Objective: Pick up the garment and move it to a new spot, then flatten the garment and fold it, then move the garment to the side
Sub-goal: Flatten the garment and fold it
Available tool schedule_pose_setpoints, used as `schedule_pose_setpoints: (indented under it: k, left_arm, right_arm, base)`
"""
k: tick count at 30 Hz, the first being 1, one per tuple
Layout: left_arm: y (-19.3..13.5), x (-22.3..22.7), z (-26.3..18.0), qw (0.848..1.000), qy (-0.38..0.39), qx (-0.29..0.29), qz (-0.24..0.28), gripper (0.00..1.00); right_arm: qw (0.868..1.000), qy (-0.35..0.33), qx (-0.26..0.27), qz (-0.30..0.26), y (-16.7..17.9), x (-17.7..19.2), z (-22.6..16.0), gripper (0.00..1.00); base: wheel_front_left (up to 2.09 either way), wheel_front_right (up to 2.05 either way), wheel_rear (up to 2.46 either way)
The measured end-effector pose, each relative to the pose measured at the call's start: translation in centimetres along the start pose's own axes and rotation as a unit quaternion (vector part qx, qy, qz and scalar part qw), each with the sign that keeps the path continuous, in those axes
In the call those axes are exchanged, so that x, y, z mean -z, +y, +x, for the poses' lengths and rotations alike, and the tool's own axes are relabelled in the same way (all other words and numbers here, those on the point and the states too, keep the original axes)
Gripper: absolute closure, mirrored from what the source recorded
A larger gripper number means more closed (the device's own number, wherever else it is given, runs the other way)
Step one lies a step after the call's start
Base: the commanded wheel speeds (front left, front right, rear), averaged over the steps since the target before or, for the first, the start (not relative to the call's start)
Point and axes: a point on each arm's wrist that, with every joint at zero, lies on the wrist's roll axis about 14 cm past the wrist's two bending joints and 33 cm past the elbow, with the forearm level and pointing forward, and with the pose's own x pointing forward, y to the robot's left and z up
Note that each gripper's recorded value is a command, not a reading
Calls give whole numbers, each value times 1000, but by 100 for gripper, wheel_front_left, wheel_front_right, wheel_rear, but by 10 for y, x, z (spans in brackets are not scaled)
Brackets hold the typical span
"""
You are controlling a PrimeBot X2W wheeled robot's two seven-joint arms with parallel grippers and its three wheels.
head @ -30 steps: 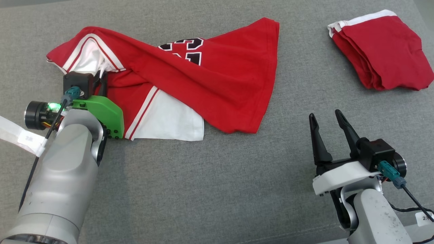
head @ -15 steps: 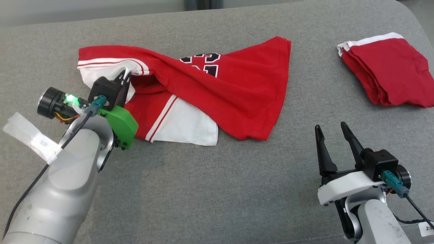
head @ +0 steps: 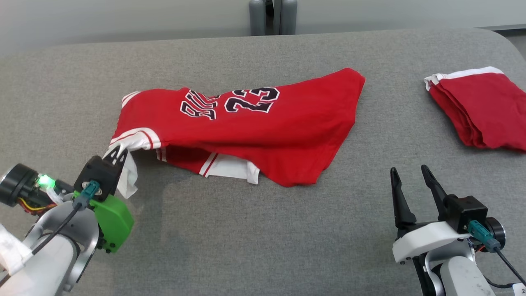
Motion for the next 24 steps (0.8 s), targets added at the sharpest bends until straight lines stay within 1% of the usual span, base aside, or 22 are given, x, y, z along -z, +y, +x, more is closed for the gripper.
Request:
schedule_pose_setpoints:
  k: [2, 4, 8, 12, 16, 24]
  left_arm:
    - [-1, -4, -16, 1000, 3, -4, 3, 100]
    - [-9, -8, -25, 1000, 3, 3, -3, 100]
    - [-44, 3, -32, 998, 25, 47, -27, 100]
    - [-79, 16, -22, 994, 38, 82, -62, 100]
    - [-99, 23, -7, 991, 33, 88, -100, 100]
    - [-117, 29, 11, 981, 20, 66, -183, 100]
  right_arm:
    - [1000, 1, -2, 0, 2, 1, -2, 0]
    - [1000, 0, -6, 1, 4, 0, -1, 0]
    - [1000, 1, -14, 1, 10, 1, -1, 0]
    - [1000, 1, -15, 0, 11, 0, -2, 0]
    - [1000, 0, -7, -1, 5, -1, -4, 0]
    - [1000, -2, 5, -2, -3, -2, -9, 0]
  base:
    - [0, 0, 0]
    - [0, 0, 0]
    - [0, 0, 0]
    - [0, 0, 0]
    - [0, 0, 0]
    - [0, 0, 0]
